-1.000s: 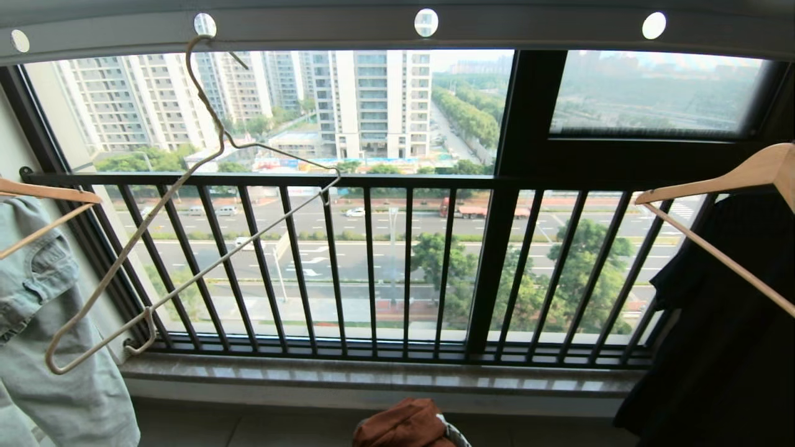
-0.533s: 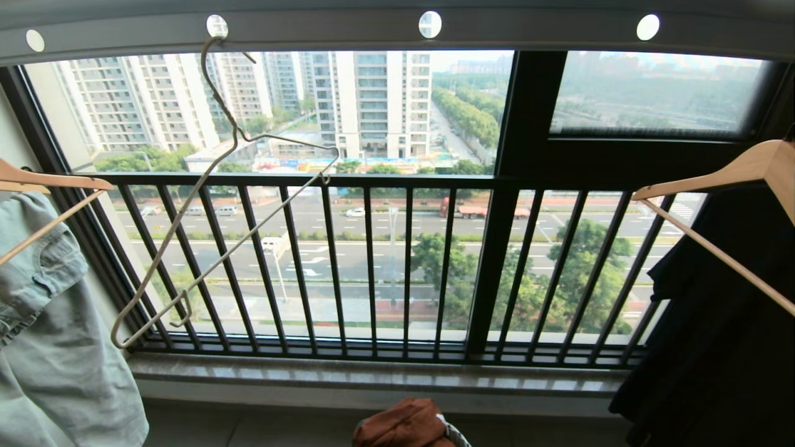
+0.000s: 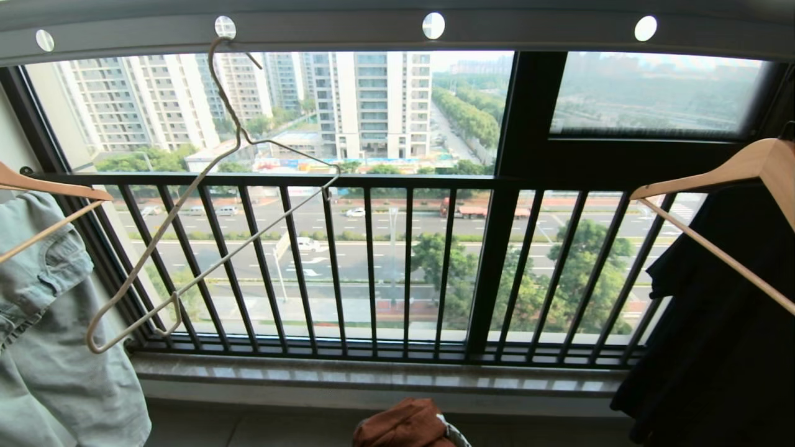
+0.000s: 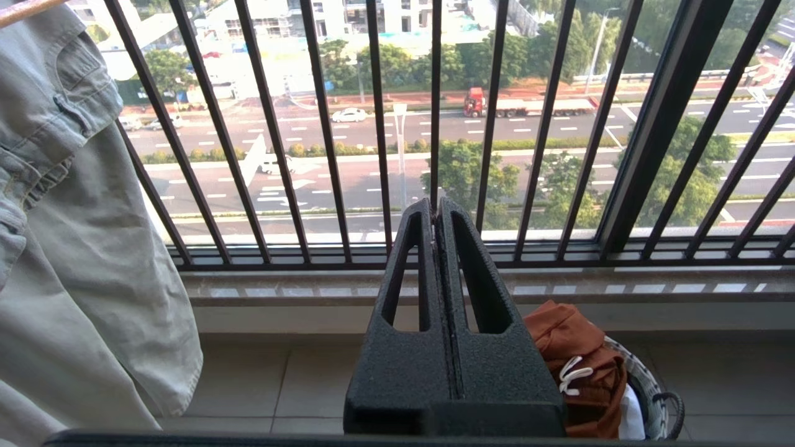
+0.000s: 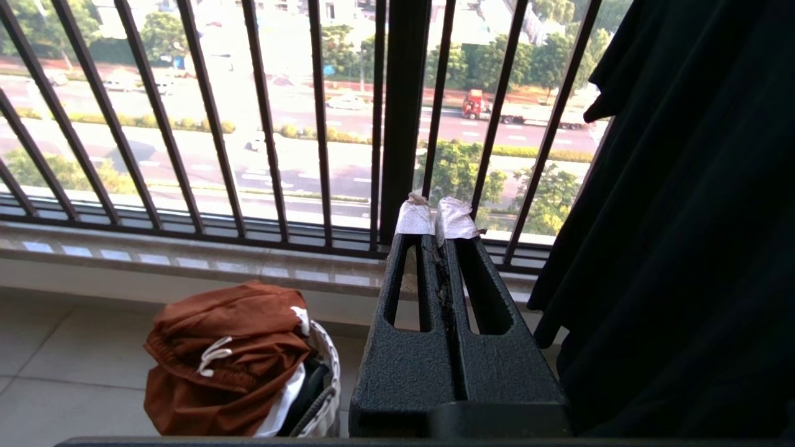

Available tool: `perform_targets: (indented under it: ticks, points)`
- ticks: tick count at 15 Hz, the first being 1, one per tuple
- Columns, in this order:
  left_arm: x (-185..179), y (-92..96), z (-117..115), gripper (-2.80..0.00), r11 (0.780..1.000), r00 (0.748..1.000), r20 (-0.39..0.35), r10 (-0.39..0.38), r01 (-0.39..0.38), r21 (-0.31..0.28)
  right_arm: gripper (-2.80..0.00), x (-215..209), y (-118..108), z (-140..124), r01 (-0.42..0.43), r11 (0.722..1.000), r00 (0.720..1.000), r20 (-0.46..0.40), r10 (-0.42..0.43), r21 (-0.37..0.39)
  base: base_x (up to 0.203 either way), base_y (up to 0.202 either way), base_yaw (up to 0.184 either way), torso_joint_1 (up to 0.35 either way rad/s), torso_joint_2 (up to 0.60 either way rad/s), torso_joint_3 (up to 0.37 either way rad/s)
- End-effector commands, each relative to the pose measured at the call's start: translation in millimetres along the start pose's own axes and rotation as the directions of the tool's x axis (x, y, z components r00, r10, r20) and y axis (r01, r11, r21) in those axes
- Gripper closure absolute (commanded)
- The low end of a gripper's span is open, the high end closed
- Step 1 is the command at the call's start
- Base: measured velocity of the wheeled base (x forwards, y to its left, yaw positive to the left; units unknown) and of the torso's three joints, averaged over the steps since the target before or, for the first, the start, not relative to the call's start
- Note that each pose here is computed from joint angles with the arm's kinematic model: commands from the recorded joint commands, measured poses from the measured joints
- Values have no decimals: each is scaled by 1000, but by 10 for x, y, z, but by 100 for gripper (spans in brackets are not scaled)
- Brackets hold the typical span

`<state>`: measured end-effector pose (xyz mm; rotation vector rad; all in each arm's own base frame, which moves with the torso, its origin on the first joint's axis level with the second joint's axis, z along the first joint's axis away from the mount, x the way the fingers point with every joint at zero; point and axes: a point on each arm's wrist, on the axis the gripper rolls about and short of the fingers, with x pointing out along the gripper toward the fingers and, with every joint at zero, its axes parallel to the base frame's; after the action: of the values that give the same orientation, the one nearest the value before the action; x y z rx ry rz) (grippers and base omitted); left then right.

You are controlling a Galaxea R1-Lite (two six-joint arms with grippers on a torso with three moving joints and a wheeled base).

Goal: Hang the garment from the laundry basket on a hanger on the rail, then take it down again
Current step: Pick up the clothes rack on the clothesline

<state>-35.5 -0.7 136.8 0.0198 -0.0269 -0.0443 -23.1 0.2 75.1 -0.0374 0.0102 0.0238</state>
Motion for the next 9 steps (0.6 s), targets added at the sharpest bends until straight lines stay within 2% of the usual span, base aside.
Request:
perform_targets:
  ticks: [1,4,7,9]
  points:
    - [54,10,443,0,1000,996,-91,-18,17,-3,0,0,0,0,-1,1000,1000,0,1,-1,0,0,0,0,0,0]
    - [92,15,982,0,998,973,-219,-67,65,-15,0,0,0,0,-1,1000,1000,0,1,-1,0,0,0,0,0,0]
    - [314,27,1483,0,994,919,-380,-107,103,-31,0,0,0,1,-1,1000,1000,0,1,-1,0,0,0,0,0,0]
    - [509,29,1706,0,989,890,-434,-143,140,-40,0,0,0,2,-1,1000,1000,1,1,0,0,0,0,0,0,0]
